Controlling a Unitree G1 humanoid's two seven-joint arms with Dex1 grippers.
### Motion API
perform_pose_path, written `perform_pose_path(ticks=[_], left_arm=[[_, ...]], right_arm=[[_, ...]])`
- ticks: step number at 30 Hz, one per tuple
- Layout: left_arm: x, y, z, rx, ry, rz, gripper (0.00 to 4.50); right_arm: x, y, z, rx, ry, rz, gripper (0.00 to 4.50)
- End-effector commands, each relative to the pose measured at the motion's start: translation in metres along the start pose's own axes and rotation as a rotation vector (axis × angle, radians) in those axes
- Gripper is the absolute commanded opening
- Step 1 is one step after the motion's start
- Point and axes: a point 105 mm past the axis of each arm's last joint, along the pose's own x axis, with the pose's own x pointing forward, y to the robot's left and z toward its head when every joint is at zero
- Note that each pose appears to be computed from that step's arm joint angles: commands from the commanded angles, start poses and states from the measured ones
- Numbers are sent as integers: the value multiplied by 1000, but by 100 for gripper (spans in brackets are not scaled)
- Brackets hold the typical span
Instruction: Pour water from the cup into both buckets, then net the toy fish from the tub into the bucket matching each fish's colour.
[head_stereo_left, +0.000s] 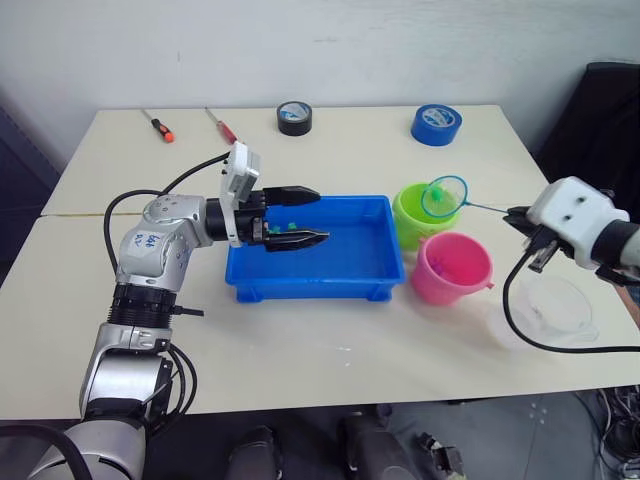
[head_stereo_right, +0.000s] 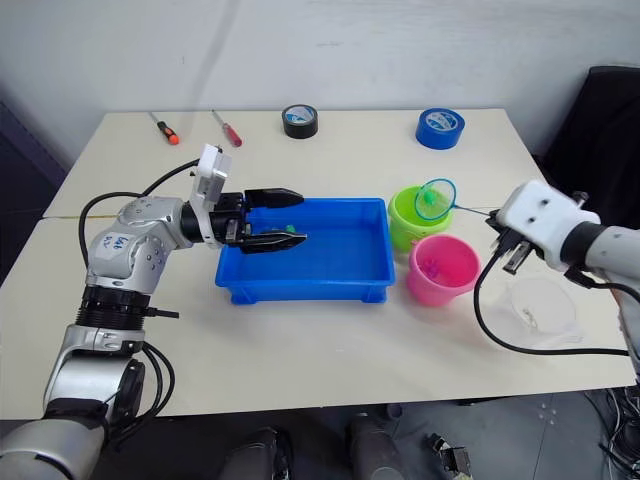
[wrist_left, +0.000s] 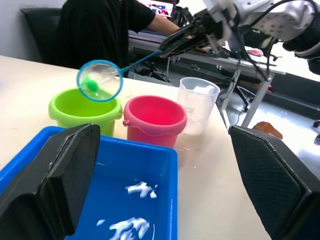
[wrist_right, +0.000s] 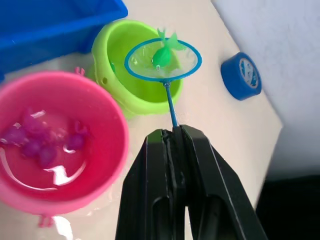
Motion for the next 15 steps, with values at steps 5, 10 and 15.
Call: perform_pose_path(ticks=[5,10,15], left_arm=[[-7,1,9,55,-10,24,448],[-11,4,5,57,0,55,448],[-35,17,-11,40,69,163,448]], right_arm=[[1,-23,10,-814,35,-96,0],[2,-34,16,-757,-16,-170,0],[3,-38,44,-231,-203,-193,0]])
